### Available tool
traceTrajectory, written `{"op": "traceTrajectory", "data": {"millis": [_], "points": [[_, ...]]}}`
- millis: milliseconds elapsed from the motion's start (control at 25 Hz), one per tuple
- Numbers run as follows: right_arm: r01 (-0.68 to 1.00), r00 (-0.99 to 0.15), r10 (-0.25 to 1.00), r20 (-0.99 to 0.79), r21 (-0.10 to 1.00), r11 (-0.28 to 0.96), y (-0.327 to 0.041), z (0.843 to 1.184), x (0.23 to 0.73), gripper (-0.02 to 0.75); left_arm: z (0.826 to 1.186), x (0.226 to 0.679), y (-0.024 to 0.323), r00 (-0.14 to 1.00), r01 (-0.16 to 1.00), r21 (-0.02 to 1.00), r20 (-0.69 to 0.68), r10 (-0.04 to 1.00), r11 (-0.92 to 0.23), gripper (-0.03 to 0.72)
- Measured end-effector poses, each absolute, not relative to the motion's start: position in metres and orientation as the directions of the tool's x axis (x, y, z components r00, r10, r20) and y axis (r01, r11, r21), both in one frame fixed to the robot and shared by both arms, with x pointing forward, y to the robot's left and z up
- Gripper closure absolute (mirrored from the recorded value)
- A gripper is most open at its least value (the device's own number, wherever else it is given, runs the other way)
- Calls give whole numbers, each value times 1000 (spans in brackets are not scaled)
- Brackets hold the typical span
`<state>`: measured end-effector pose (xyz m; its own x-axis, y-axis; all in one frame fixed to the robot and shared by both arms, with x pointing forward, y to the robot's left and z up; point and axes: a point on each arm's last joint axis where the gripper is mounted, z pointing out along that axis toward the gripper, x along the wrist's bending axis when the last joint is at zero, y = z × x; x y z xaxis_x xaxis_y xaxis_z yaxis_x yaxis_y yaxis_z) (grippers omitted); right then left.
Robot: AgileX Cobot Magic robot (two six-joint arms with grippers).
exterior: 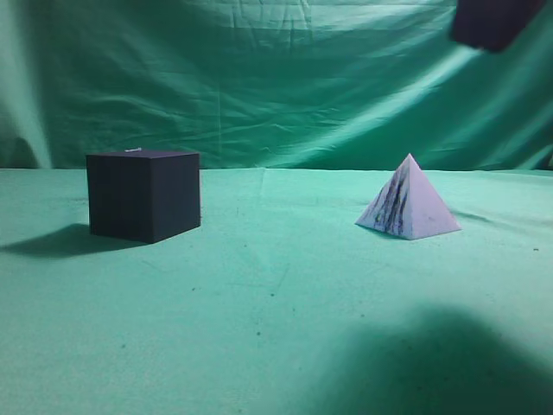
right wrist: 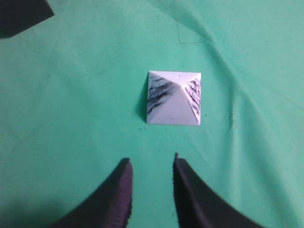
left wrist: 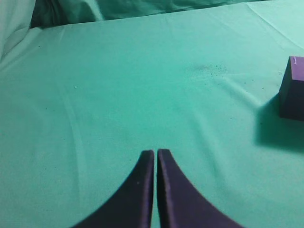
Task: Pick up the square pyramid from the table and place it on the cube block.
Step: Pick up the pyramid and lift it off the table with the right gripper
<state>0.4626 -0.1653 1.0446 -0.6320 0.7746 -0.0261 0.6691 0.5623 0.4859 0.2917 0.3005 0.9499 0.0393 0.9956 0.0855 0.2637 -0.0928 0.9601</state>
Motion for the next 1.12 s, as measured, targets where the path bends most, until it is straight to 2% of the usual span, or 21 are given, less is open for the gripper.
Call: {"op": "traceTrajectory", "data": {"millis": [40, 160, 240, 280, 760, 1120], "points": [[682, -626, 780, -19, 472, 559, -161, 1041, 470, 473, 950, 292, 301, 39, 264, 960, 85, 996, -93, 688], [741, -565, 825, 21, 451, 497, -149, 1034, 492, 211, 950, 292, 301, 39, 264, 960, 85, 996, -93, 688], [766, -544, 839, 29, 426, 481, -143, 1026, 504, 108, 950, 292, 301, 39, 264, 960, 85, 996, -93, 688], [772, -539, 842, 25, 414, 481, -141, 1022, 509, 83, 950, 292, 301, 39, 264, 960, 85, 996, -93, 688], [857, -471, 882, 22, 247, 452, -137, 958, 547, 93, 950, 292, 301, 39, 264, 960, 85, 996, -93, 688], [851, -468, 884, 22, 280, 443, -131, 940, 558, 93, 950, 292, 301, 39, 264, 960, 85, 996, -93, 688]]}}
